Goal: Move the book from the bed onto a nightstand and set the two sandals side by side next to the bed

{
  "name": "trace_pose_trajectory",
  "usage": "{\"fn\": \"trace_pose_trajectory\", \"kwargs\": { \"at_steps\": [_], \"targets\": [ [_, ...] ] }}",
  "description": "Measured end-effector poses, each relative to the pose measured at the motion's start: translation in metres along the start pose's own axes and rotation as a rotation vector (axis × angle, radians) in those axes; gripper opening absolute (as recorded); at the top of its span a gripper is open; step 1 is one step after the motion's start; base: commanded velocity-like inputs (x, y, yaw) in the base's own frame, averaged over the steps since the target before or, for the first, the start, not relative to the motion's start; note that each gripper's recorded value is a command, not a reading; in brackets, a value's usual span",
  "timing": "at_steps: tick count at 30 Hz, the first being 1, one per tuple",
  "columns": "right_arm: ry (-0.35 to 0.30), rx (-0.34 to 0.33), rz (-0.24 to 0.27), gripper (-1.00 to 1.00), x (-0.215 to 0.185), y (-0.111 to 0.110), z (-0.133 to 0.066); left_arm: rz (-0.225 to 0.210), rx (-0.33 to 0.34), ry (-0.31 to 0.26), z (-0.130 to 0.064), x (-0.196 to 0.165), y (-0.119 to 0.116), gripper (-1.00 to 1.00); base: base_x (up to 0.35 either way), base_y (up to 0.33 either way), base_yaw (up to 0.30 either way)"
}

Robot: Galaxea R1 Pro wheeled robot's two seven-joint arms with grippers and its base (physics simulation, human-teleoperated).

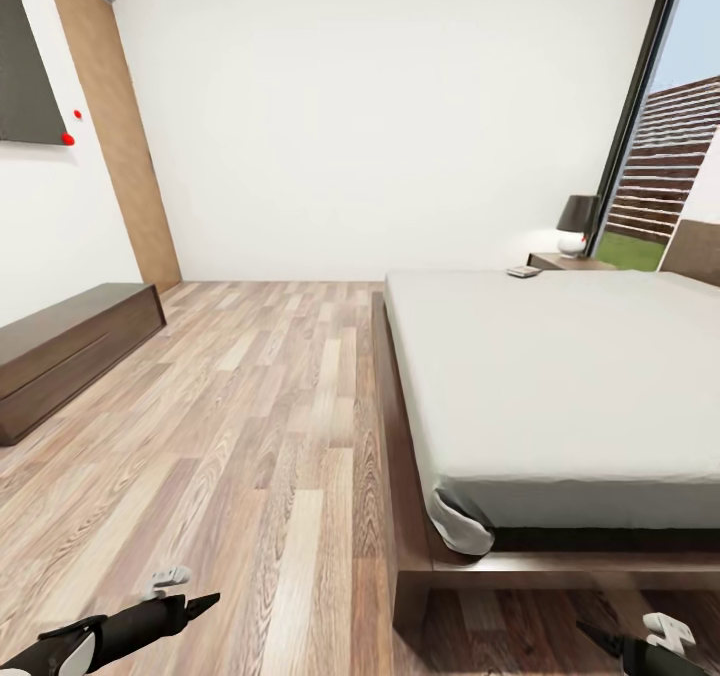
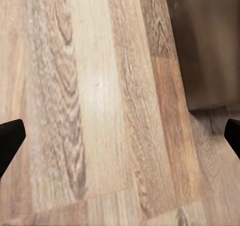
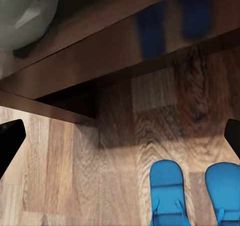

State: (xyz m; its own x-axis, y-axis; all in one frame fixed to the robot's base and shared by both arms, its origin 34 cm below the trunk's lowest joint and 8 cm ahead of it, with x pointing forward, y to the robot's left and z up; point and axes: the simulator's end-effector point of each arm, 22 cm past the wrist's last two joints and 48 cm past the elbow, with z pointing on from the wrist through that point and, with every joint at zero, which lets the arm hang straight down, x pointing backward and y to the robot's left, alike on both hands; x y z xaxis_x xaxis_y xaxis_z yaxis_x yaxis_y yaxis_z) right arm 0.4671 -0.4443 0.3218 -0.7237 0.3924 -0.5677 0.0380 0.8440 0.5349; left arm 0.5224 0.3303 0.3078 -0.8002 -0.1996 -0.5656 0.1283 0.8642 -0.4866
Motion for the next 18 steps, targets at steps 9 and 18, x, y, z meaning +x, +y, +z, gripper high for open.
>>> {"fn": "trace_pose_trajectory", "kwargs": {
  "at_steps": [9, 18],
  "targets": [
    [-0.004, -0.001, -0.002, 1.00, -0.015, 0.011, -0.008, 0.001, 0.002, -0.003, -0.009, -0.016, -0.010, 1.00, 0.000, 0.000, 0.000],
    [-0.003, -0.001, -0.002, 1.00, -0.031, 0.022, -0.017, 0.001, 0.002, -0.003, -0.020, -0.031, -0.019, 1.00, 0.000, 0.000, 0.000]
  ]
}}
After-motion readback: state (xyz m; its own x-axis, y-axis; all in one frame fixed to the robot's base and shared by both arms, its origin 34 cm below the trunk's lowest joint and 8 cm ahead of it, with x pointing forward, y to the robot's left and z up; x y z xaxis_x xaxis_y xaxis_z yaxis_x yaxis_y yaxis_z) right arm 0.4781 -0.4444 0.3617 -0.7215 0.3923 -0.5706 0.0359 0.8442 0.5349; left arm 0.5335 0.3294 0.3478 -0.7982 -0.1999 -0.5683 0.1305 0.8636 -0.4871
